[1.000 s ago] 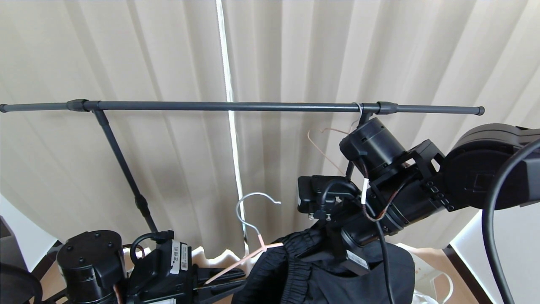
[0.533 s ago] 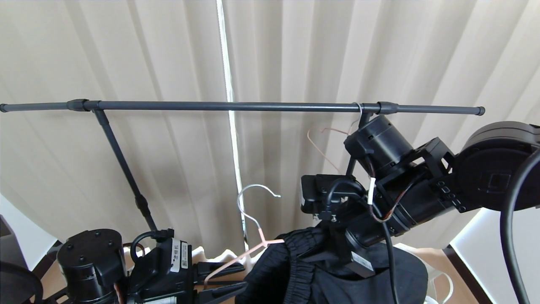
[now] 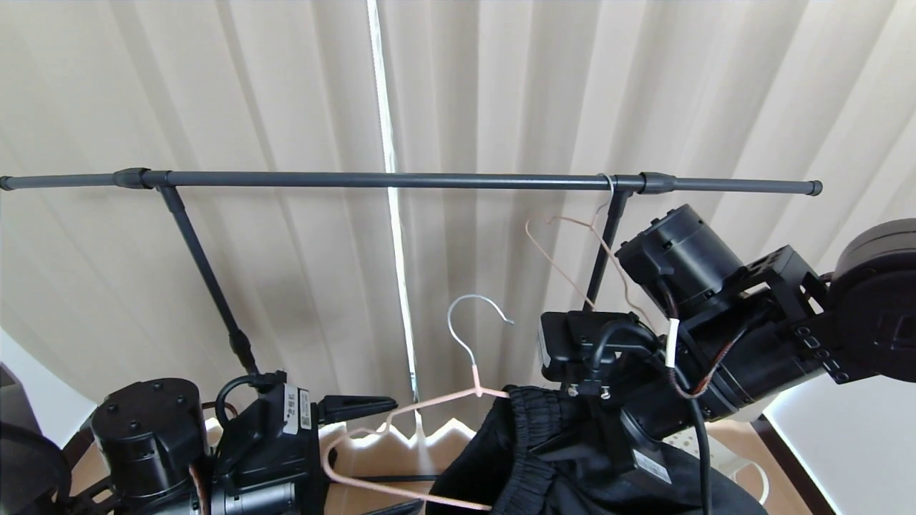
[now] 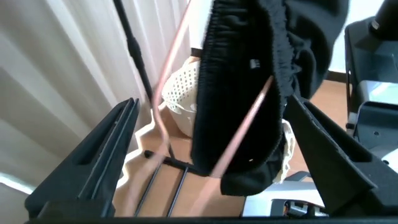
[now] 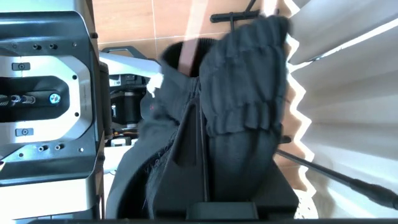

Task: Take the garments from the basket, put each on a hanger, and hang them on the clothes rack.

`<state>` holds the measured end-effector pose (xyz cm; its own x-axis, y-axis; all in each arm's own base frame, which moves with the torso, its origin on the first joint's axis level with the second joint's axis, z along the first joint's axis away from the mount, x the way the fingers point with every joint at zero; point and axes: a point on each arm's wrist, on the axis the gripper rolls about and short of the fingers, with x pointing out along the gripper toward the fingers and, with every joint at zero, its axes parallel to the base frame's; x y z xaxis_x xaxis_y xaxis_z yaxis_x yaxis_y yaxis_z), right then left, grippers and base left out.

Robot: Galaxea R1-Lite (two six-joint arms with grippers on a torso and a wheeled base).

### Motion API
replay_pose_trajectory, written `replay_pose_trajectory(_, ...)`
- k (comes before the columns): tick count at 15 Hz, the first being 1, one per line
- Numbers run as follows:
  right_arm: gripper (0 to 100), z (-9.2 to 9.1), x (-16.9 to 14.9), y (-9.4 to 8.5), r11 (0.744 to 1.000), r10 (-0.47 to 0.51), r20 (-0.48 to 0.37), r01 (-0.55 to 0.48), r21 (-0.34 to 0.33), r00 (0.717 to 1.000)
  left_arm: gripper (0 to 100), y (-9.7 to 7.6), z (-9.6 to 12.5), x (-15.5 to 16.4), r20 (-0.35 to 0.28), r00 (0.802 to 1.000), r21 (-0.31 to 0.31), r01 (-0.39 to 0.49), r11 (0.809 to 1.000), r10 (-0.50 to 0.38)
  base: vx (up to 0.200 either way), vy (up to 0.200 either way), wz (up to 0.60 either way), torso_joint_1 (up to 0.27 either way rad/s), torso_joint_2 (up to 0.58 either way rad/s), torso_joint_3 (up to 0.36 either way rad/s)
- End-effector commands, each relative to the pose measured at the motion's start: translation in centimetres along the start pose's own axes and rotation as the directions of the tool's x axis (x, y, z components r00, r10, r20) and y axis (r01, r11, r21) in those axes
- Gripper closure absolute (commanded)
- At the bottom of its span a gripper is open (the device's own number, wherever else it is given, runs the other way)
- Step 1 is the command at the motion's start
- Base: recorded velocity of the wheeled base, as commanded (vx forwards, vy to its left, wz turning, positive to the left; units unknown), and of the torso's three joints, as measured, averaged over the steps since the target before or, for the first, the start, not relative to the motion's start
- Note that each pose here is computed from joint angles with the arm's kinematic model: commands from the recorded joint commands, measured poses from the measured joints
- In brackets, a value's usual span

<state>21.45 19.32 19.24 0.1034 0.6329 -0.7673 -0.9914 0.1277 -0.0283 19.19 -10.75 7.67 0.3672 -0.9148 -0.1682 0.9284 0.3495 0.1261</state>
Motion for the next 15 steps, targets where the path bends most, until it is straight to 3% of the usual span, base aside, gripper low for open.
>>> replay_pose_trajectory(1, 100, -0.1, -0.6, 0.4, 1.000, -0.008, 0.009, 0.008, -0.006, 1.000, 0, 0.7, 0.1, -0.1, 0.010, 1.000, -0.005, -0.029, 1.000, 0.029, 0.000, 0.000, 0.00, 0.000, 0.00, 0.000)
replay_pose_trajectory(3, 100, -0.1, -0.8, 0.4, 1.000, -0.028, 0.002, 0.028, -0.009, 1.000, 0, 1.1, 0.4, -0.3, 0.021, 0.999, -0.032, -0.048, 0.998, 0.049, 0.000, 0.000, 0.00, 0.000, 0.00, 0.000)
replay_pose_trajectory(5, 100, 0.1, -0.8, -0.1, 0.995, -0.099, -0.004, 0.099, -0.019, 0.995, 0, 1.2, 1.6, -1.1, 0.063, 0.995, -0.108, -0.068, 0.992, 0.075, 0.000, 0.000, 0.00, 0.000, 0.00, 0.000)
replay_pose_trajectory(7, 100, 0.5, -1.3, -0.3, 0.983, -0.181, 0.003, 0.181, -0.037, 0.984, 0, 2.0, 2.9, -1.3, 0.116, 0.988, -0.218, -0.078, 0.973, 0.105, 0.000, 0.000, 0.00, 0.000, 0.00, 0.000)
replay_pose_trajectory(9, 100, 0.8, -1.7, -0.5, 0.965, -0.253, 0.012, 0.253, -0.064, 0.967, 0, 2.8, 4.0, -1.1, 0.157, 0.978, -0.330, -0.081, 0.940, 0.139, 0.000, 0.000, 0.00, 0.000, 0.00, 0.000)
replay_pose_trajectory(10, 100, 0.8, -1.7, -0.6, 0.957, -0.284, 0.007, 0.284, -0.067, 0.959, 0, 3.3, 4.2, -1.2, 0.166, 0.973, -0.346, -0.092, 0.934, 0.157, 0.000, 0.000, 0.00, 0.000, 0.00, 0.000)
replay_pose_trajectory(12, 100, 0.9, -1.8, -0.7, 0.944, -0.323, 0.009, 0.323, -0.071, 0.946, 0, 3.9, 4.8, -1.0, 0.192, 0.968, -0.326, -0.095, 0.941, 0.164, 0.000, 0.000, 0.00, 0.000, 0.00, 0.000)
replay_pose_trajectory(13, 100, 1.0, -2.1, -0.6, 0.933, -0.348, 0.044, 0.350, -0.078, 0.937, 0, 4.5, 5.4, -0.7, 0.160, 0.973, -0.354, -0.100, 0.930, 0.166, 0.000, 0.000, 0.00, 0.000, 0.00, 0.000)
replay_pose_trajectory(15, 100, 0.9, -2.6, -0.3, 0.914, -0.390, 0.093, 0.398, -0.083, 0.916, 0, 5.0, 6.9, -0.7, 0.035, 0.979, -0.447, -0.163, 0.880, 0.199, 0.000, 0.000, 0.00, 0.000, 0.00, 0.000)
